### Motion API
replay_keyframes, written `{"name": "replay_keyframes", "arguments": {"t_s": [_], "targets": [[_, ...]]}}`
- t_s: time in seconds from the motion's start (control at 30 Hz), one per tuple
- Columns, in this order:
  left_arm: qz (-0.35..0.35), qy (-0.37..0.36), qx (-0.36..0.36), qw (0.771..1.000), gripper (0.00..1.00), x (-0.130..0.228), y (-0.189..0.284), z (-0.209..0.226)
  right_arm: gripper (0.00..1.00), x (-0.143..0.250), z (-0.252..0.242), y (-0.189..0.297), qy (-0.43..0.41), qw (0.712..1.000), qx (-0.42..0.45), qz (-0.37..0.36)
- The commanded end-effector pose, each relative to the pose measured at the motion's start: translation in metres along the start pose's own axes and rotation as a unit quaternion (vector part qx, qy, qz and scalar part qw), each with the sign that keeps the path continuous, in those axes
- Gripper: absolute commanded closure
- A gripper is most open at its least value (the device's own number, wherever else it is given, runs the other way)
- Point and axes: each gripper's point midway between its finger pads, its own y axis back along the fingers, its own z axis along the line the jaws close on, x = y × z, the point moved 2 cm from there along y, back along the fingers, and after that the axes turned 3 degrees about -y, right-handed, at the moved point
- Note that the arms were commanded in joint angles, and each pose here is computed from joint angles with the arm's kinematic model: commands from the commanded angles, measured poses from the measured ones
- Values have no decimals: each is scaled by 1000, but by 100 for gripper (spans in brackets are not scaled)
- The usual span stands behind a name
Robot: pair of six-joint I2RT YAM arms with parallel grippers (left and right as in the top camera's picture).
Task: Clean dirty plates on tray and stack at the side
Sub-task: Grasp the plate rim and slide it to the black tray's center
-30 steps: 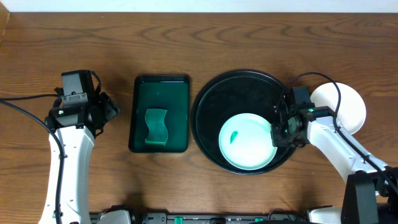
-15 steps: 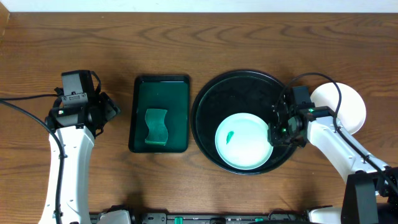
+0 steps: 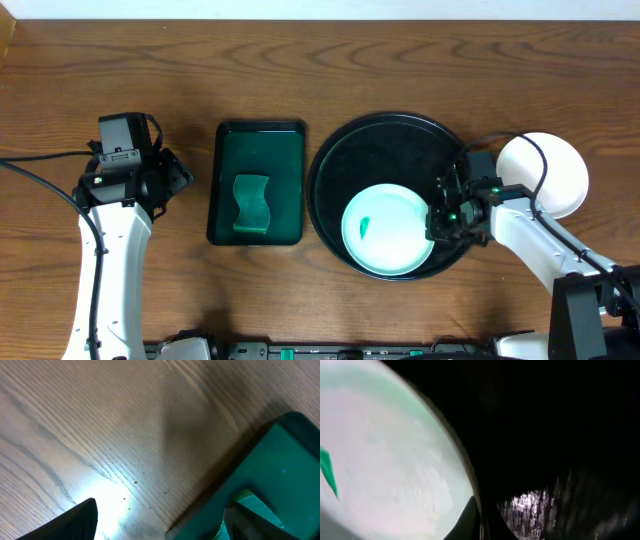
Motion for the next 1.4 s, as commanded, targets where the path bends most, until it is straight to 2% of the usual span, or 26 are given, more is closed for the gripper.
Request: {"name": "replay_keyframes", "arguments": {"t_s": [0.0,0.23,0.4,0.77,0.93,1.37], "targets": [[-10,1,1,1000,19,-6,5,1,99,-12,5,-2,0,1000,-7,-30],[-10,1,1,1000,19,-6,5,1,99,-55,14,6,-8,992,-34,-122],[-10,1,1,1000,19,-6,5,1,99,-68,-2,10,-21,987,13,-159],[-10,1,1,1000,19,-6,5,1,99,-70,-10,11,0,985,43,-167],[-10,1,1,1000,19,-6,5,1,99,-79,-6,14,66,980,47,-184],[-10,1,1,1000,19,-6,5,1,99,-74,-7,11,52,982,47,-175]]}}
